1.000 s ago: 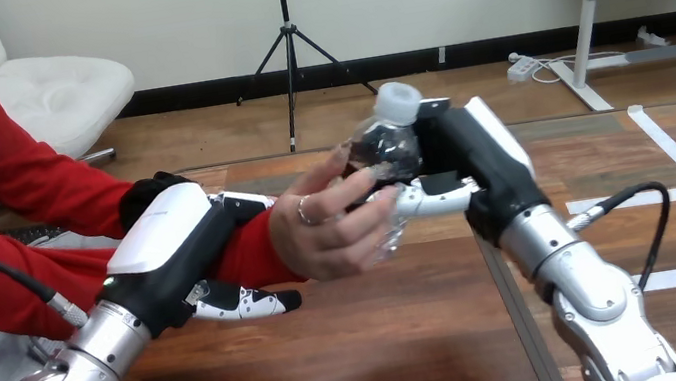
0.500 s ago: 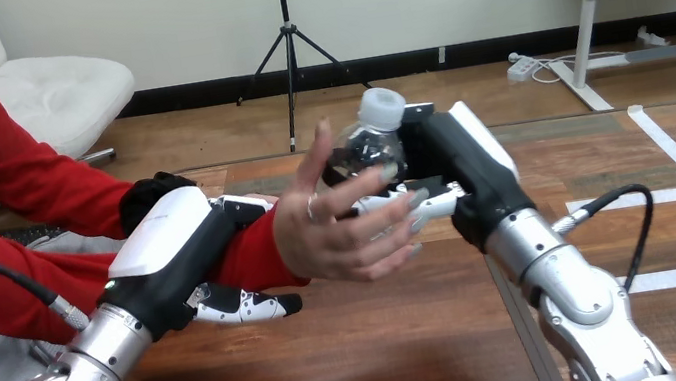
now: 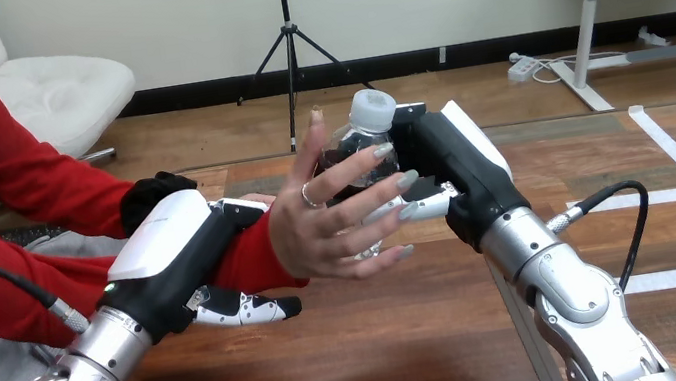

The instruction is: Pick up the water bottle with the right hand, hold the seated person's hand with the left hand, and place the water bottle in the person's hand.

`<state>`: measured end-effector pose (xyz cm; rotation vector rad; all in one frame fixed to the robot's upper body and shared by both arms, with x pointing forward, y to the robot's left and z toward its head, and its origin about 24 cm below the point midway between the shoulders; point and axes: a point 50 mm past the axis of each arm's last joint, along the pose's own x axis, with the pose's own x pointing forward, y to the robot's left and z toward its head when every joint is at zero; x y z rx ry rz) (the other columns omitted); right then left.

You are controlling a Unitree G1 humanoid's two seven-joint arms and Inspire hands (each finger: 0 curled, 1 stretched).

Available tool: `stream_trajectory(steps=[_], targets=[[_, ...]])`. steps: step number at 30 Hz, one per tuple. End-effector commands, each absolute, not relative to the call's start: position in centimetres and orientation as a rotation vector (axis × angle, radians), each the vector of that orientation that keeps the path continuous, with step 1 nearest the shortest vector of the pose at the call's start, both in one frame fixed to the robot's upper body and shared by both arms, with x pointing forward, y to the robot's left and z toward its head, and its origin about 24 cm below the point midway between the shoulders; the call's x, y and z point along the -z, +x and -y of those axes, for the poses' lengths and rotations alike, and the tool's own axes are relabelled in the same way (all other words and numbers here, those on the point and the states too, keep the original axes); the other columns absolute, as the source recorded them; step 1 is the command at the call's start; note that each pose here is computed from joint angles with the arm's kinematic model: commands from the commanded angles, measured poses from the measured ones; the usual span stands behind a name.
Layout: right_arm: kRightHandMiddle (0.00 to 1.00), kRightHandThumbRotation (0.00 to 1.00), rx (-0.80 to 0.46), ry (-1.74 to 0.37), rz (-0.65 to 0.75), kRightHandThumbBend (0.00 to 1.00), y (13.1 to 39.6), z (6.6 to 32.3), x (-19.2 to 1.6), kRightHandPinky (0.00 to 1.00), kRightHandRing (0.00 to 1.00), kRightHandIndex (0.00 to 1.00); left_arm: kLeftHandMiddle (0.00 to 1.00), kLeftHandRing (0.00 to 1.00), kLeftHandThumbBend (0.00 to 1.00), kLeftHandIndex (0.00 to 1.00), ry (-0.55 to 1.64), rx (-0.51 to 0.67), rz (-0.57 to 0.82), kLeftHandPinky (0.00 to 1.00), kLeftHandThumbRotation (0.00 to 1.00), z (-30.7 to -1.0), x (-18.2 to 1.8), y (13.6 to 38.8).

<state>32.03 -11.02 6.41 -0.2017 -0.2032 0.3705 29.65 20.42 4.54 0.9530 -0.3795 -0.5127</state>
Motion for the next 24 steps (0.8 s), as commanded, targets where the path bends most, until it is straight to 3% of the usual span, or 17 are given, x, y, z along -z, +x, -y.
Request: stream_trajectory(steps=[1,24], targets=[[0.39,0.0,-0.398,-0.189,0.407,0.83,33.3,8.85,-11.83,0.25,0.3,0.41,0.47,0.39,0.7,0.47,0.88,0.575,0.496,0.32,0.04,-17.11,-5.31,29.73],[0.39,0.0,-0.399,-0.204,0.392,0.84,32.75,8.12,-12.21,0.25,0.3,0.41,0.46,0.38,0.69,0.47,0.886,0.581,0.503,0.32,0.03,-16.69,-5.29,29.75]])
